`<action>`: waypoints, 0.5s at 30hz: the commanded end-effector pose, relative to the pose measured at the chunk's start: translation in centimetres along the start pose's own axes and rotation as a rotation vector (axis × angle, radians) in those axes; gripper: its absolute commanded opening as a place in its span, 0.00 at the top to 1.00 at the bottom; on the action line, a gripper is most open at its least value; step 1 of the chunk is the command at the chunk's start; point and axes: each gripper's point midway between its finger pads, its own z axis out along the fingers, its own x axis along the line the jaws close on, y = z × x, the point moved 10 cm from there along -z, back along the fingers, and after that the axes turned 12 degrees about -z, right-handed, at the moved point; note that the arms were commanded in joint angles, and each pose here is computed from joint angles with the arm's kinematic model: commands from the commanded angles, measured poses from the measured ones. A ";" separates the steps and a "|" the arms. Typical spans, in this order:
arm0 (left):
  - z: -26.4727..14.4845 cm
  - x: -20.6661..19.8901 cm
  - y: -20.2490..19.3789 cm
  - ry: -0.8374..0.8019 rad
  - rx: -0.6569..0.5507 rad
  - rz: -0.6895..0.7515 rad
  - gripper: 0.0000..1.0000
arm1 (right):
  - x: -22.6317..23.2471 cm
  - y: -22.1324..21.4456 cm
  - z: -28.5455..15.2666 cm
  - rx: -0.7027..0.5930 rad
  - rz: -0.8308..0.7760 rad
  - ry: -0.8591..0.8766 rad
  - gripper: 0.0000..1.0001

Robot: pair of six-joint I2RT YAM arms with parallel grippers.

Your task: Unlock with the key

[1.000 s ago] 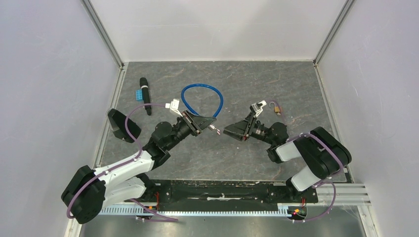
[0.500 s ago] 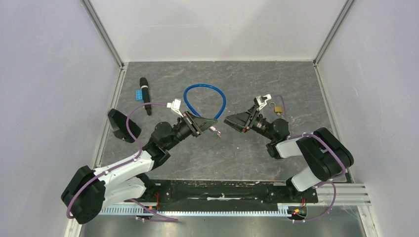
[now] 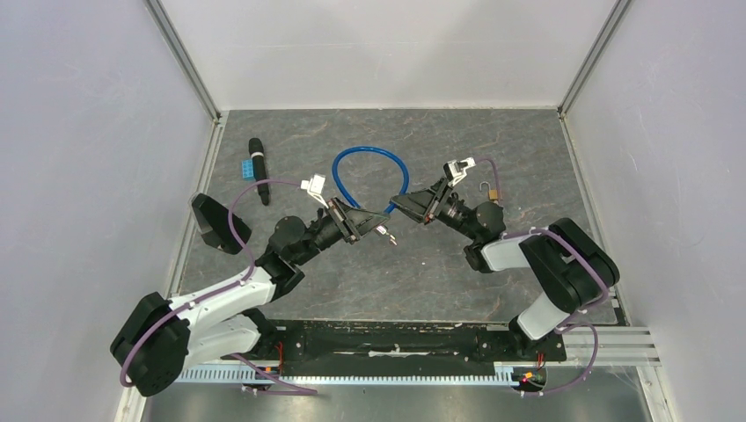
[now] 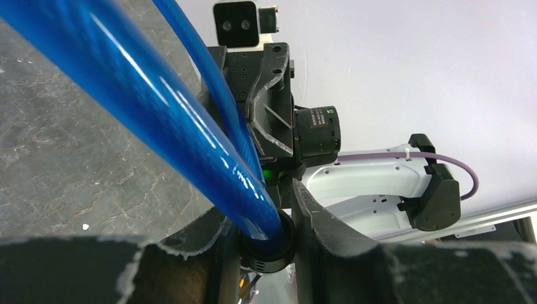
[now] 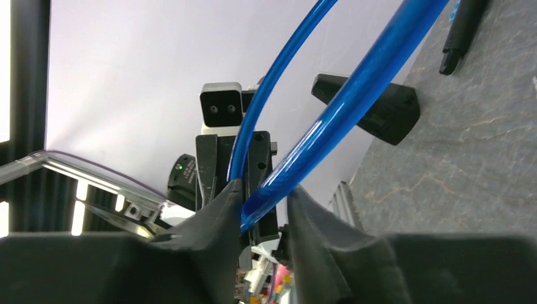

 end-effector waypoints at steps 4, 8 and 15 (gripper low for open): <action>-0.1 -3.4 0.6 -0.146 -0.006 0.093 0.98 | 2.5 2.4 0.1 -0.134 -0.106 0.188 1.00; -1.2 -2.2 0.5 -0.059 -0.018 0.115 0.98 | 2.8 3.8 -0.3 -0.170 -0.114 0.210 1.00; -3.3 0.7 0.9 0.166 -0.080 0.118 0.98 | 1.8 6.2 -1.8 -0.198 -0.188 0.118 1.00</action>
